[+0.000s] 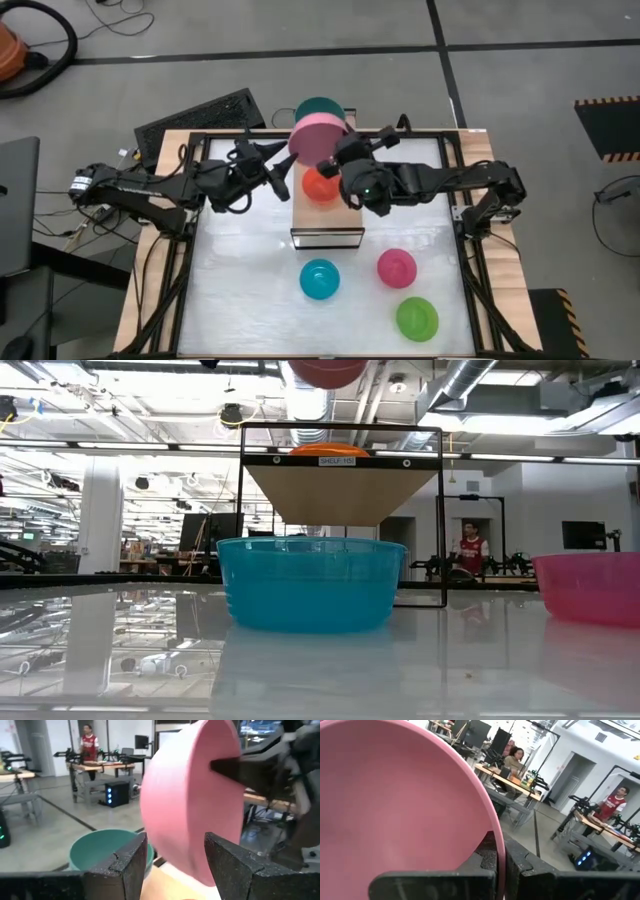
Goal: Place and stack bowls onto a shelf
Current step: Stack the pink bowl on top of the dark green bowl on the shelf
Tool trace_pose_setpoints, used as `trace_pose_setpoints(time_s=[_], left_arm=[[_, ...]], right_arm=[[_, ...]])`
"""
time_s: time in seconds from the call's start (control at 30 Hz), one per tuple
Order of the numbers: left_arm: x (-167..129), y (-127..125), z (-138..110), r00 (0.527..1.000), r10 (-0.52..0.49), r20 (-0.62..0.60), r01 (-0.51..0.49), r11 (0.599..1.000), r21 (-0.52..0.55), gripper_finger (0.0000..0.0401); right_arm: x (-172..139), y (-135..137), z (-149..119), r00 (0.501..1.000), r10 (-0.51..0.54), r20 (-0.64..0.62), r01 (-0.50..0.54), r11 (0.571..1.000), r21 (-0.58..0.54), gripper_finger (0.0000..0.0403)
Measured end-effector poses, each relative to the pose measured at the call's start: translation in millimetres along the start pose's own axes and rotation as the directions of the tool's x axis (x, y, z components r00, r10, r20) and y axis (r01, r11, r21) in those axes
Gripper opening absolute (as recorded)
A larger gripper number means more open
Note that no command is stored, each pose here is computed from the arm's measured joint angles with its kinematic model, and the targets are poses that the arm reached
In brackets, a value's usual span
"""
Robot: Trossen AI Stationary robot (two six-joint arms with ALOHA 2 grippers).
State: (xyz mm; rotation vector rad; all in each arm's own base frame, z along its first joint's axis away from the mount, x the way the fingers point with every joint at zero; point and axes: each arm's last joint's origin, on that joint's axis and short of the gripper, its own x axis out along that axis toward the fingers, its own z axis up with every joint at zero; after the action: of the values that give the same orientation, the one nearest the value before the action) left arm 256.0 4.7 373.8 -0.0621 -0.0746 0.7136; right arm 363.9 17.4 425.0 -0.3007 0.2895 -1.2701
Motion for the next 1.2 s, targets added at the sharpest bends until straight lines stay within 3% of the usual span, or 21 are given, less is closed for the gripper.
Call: trace_pose_setpoints(time_s=[0.37, 0.47, 0.67, 0.73, 0.93, 1.2], left_arm=[[16.8, 3.4, -8.5, 1.000, 0.000, -0.015, 0.000, 1.000, -0.005, 0.0172], [22.0, 2.3, -13.7, 1.000, 0.011, -0.028, -0.012, 1.000, -0.020, 0.0136], [25.8, 4.5, -12.0, 0.998, 0.066, 0.004, -0.066, 0.997, -0.035, 0.0028], [26.2, 4.9, -12.0, 0.996, 0.087, 0.009, -0.087, 0.996, -0.022, 0.0013], [26.1, 5.1, -13.5, 0.995, 0.095, -0.003, -0.095, 0.995, -0.039, 0.0011], [24.8, 1.0, -13.7, 1.000, 0.003, -0.004, -0.003, 1.000, -0.023, 0.0009]], right_arm=[[-3.0, 3.3, 0.9, 0.997, 0.081, 0.012, -0.081, 0.996, 0.038, 0.0024], [-2.9, 2.6, 0.5, 0.997, 0.078, 0.010, -0.079, 0.997, 0.026, 0.0024], [-4.0, 2.6, -0.9, 0.998, 0.065, 0.005, -0.065, 0.996, 0.054, 0.0024], [-3.8, 2.6, -1.2, 0.998, 0.066, 0.005, -0.066, 0.995, 0.070, 0.0028], [-0.6, 3.9, -1.0, 0.992, 0.128, 0.007, -0.128, 0.988, 0.082, 0.0101], [3.6, -0.2, 0.4, 0.968, 0.250, 0.007, -0.250, 0.967, 0.057, 0.0211]])
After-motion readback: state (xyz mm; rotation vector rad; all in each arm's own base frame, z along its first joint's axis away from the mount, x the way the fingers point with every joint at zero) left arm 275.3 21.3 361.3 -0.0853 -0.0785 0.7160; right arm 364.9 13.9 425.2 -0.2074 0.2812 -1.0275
